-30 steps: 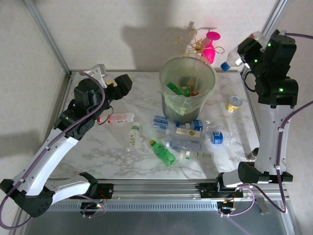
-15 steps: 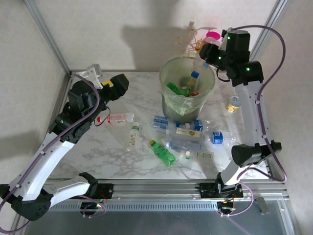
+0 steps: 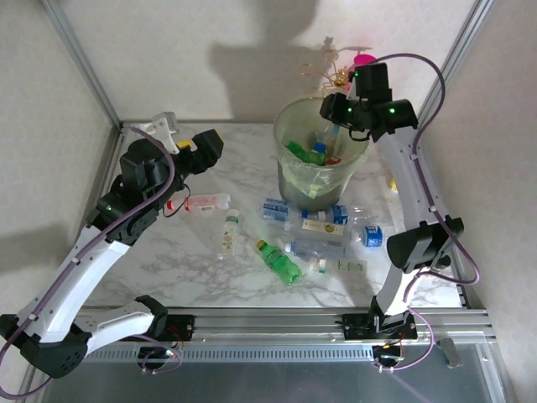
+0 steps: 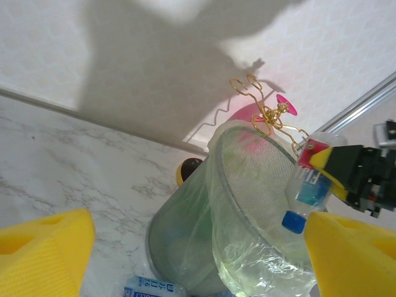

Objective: Put the plastic bottles in the bin

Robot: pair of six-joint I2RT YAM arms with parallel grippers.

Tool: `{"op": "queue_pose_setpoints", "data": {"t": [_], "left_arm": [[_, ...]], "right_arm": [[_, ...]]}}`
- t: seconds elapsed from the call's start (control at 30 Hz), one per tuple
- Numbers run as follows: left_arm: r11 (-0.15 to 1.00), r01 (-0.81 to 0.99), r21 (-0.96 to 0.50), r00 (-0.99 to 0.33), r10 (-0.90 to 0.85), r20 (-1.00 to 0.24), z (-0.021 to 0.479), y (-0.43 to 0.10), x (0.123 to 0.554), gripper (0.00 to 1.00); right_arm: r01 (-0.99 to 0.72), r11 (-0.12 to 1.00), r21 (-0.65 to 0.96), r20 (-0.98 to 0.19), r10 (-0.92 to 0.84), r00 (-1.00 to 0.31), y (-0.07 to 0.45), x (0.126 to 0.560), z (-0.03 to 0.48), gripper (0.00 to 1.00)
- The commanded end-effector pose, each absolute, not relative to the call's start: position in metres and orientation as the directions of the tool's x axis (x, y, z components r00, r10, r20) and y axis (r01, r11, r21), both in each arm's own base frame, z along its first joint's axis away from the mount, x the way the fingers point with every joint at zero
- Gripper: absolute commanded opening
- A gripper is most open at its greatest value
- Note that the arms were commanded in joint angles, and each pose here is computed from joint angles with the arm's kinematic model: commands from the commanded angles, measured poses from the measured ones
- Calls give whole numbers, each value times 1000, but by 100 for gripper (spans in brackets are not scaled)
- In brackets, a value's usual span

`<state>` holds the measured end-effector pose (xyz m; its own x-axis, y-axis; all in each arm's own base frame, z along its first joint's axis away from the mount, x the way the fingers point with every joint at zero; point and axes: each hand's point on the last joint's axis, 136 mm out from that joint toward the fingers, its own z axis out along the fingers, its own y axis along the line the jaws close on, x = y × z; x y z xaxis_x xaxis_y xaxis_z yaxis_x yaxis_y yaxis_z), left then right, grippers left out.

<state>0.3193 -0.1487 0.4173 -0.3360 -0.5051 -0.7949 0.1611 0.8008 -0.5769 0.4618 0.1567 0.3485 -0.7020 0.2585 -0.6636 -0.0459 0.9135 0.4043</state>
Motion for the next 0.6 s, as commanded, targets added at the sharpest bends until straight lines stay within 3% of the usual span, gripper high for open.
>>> {"op": "queue_pose_setpoints", "data": {"t": [0.0,0.17,0.57], "left_arm": [[812,170,-558,-344,-481,-806,409,-153,321,88],[815,161,-556,-346,-481,-806,404,-152,322,88],[825,152,-544,-332,-476,-814,405,-147,322,89]], "right_arm": [[-1,936,352,-633,237,-737,152,463,331,45],[64,937,344,-553,258,-792,153,466,300,48],[9,916,401,-464,212,-860,192,475,268,55]]}}
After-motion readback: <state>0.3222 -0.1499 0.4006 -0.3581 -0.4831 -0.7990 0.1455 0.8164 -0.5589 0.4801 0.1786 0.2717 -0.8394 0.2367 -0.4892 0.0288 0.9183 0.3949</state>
